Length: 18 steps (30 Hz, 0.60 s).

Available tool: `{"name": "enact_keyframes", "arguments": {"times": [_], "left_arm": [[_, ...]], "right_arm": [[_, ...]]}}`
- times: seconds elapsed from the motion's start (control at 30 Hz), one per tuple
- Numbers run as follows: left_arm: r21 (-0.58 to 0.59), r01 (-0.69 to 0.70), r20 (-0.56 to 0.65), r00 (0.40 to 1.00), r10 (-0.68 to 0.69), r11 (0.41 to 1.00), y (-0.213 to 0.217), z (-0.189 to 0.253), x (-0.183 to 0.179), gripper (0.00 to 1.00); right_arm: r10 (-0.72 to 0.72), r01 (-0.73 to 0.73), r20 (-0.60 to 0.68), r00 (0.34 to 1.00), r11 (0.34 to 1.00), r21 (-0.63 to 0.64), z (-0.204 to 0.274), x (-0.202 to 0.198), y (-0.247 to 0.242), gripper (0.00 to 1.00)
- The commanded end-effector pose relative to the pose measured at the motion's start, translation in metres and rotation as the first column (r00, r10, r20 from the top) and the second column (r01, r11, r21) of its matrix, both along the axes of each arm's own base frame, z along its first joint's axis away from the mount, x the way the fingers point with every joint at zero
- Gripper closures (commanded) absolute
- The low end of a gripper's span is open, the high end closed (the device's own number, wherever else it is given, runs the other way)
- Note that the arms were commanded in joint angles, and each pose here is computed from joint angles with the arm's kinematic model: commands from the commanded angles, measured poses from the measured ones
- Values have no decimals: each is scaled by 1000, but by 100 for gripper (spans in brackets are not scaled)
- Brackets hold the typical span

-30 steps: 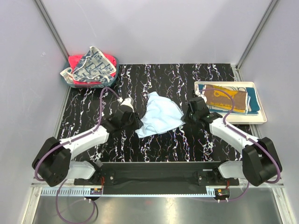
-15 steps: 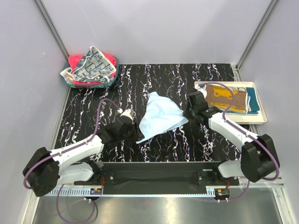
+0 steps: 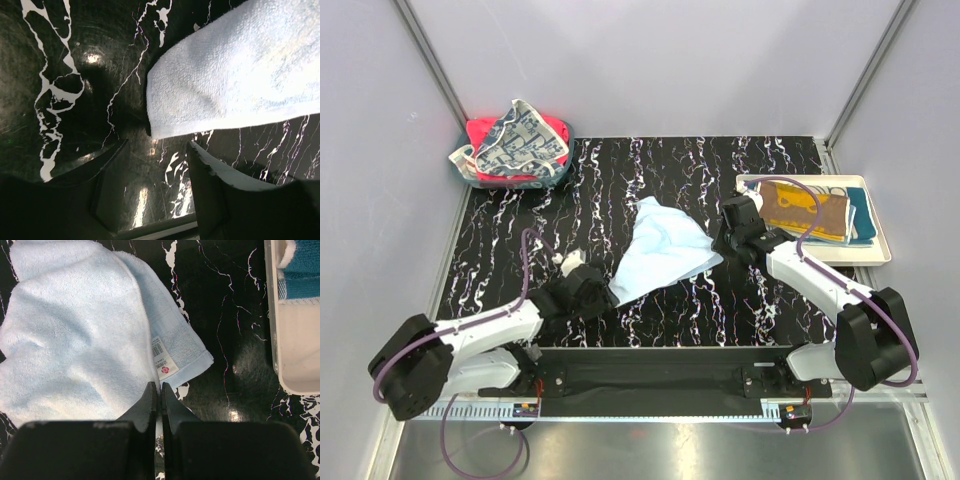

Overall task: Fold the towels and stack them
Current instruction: Flatten out the crumpled towel

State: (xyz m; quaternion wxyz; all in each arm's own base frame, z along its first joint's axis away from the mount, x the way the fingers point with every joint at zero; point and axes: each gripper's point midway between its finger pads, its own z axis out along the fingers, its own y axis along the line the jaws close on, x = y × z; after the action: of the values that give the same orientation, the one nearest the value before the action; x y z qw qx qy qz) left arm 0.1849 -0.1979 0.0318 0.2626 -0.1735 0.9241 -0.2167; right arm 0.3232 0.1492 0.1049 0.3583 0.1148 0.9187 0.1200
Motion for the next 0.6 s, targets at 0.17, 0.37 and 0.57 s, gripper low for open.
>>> {"name": "enact_keyframes", "arguments": {"times": [0.17, 0.37, 0.57], "left_arm": [[-14, -63, 28, 998, 64, 998, -8, -7, 19, 55], [52, -69, 1, 998, 69, 996, 1, -20, 15, 58], [94, -58, -32, 998, 61, 994, 5, -34, 11, 56]], "right_arm": [[-8, 8, 52, 999, 1000, -3, 14, 7, -2, 97], [-10, 10, 59, 998, 1000, 3, 16, 5, -2, 98], [-4, 3, 62, 998, 1000, 10, 19, 6, 0, 97]]}}
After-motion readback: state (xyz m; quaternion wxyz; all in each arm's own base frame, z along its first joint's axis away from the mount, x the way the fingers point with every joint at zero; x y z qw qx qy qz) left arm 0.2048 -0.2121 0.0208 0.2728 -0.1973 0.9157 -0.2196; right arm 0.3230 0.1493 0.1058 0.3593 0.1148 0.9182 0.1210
